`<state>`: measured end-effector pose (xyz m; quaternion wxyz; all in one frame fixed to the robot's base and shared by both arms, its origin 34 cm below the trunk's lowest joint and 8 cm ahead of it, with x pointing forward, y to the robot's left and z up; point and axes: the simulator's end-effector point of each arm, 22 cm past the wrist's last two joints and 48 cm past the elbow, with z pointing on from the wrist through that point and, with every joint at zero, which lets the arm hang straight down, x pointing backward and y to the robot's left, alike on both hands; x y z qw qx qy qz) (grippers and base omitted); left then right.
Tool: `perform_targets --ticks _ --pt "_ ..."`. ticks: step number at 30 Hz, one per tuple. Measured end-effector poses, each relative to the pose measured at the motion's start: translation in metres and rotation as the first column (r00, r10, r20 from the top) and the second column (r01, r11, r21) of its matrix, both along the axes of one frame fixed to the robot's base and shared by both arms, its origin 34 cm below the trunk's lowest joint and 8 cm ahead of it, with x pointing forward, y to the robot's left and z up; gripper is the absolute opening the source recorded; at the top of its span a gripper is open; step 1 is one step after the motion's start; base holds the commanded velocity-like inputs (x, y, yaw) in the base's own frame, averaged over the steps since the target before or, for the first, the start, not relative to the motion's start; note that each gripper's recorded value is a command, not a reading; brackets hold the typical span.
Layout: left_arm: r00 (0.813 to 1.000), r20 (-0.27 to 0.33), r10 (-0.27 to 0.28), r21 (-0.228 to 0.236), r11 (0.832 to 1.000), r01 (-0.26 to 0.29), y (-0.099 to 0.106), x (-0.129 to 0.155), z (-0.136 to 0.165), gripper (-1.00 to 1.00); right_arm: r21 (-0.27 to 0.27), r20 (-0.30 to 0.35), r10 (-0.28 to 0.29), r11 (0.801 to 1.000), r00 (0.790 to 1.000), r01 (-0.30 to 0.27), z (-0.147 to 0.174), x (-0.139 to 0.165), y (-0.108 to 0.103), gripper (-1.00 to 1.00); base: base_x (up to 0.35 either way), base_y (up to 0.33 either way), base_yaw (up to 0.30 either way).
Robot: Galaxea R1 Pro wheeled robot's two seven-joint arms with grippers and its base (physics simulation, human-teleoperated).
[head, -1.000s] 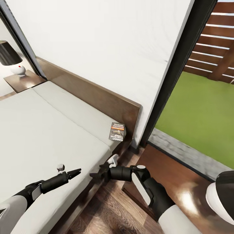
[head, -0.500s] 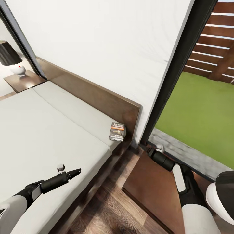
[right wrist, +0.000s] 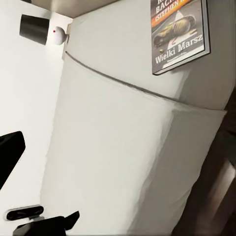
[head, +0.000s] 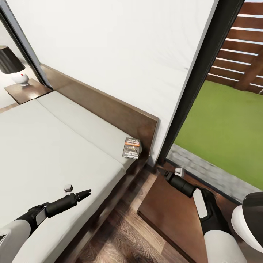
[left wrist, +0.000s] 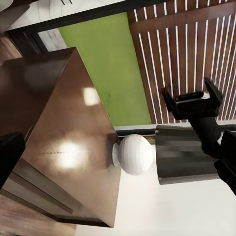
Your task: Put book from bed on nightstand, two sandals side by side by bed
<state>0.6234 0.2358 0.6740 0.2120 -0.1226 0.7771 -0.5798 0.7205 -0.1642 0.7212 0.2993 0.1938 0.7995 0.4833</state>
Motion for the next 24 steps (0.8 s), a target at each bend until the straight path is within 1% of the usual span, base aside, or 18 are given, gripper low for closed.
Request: perform_targets --ticks 2,4,7,10,12,15,18,20,21,24 --pt "1.000 0.000 0.000 0.000 1.000 0.000 0.000 0.000 0.000 1.00 0.004 -0.014 -0.001 1.000 1.000 0.001 -0.005 -0.003 0.001 1.00 0.000 0.000 0.000" --pt "1.000 0.000 -0.001 0.000 1.000 0.001 0.000 0.000 0.000 1.00 -0.006 -0.033 -0.007 1.000 0.999 0.006 -0.012 -0.005 0.000 1.00 0.000 0.000 0.000" --pt "1.000 0.000 -0.001 0.000 1.000 0.001 0.000 0.000 0.000 1.00 -0.039 -0.060 -0.020 0.999 0.998 0.018 -0.021 -0.006 -0.004 1.00 0.000 0.000 0.000" --pt "1.000 0.000 -0.001 0.000 1.000 0.001 0.000 0.000 0.000 1.00 -0.094 -0.099 -0.045 0.995 0.994 0.036 -0.035 -0.008 -0.013 1.00 0.000 0.000 0.000" --pt "1.000 0.000 -0.001 0.000 1.000 0.001 0.000 0.000 0.000 1.00 -0.108 -0.105 -0.053 0.993 0.993 0.042 -0.038 -0.007 -0.015 1.00 0.000 0.000 0.000" --pt "1.000 0.000 -0.001 0.000 1.000 0.001 0.000 0.000 0.000 1.00 -0.115 -0.106 -0.061 0.992 0.992 0.049 -0.039 -0.007 -0.017 1.00 0.000 0.000 0.000" --pt "1.000 0.000 -0.001 0.000 1.000 0.001 0.000 0.000 0.000 1.00 -0.091 -0.097 -0.081 0.993 0.992 0.072 -0.034 -0.003 -0.018 1.00 0.000 0.000 0.000" --pt "1.000 0.000 -0.001 0.000 1.000 0.001 0.000 0.000 0.000 1.00 -0.080 -0.078 -0.097 0.993 0.992 0.091 -0.030 0.002 -0.019 1.00 0.000 0.000 0.000" --pt "1.000 0.000 -0.001 0.000 1.000 0.001 0.000 0.000 0.000 1.00 -0.081 -0.060 -0.109 0.991 0.992 0.104 -0.027 0.005 -0.020 1.00 0.000 0.000 0.000" --pt "1.000 0.000 0.000 0.000 1.000 0.000 0.000 0.000 0.000 1.00 -0.086 -0.038 -0.122 0.989 0.992 0.118 -0.024 0.009 -0.022 1.00 0.000 0.000 0.000"
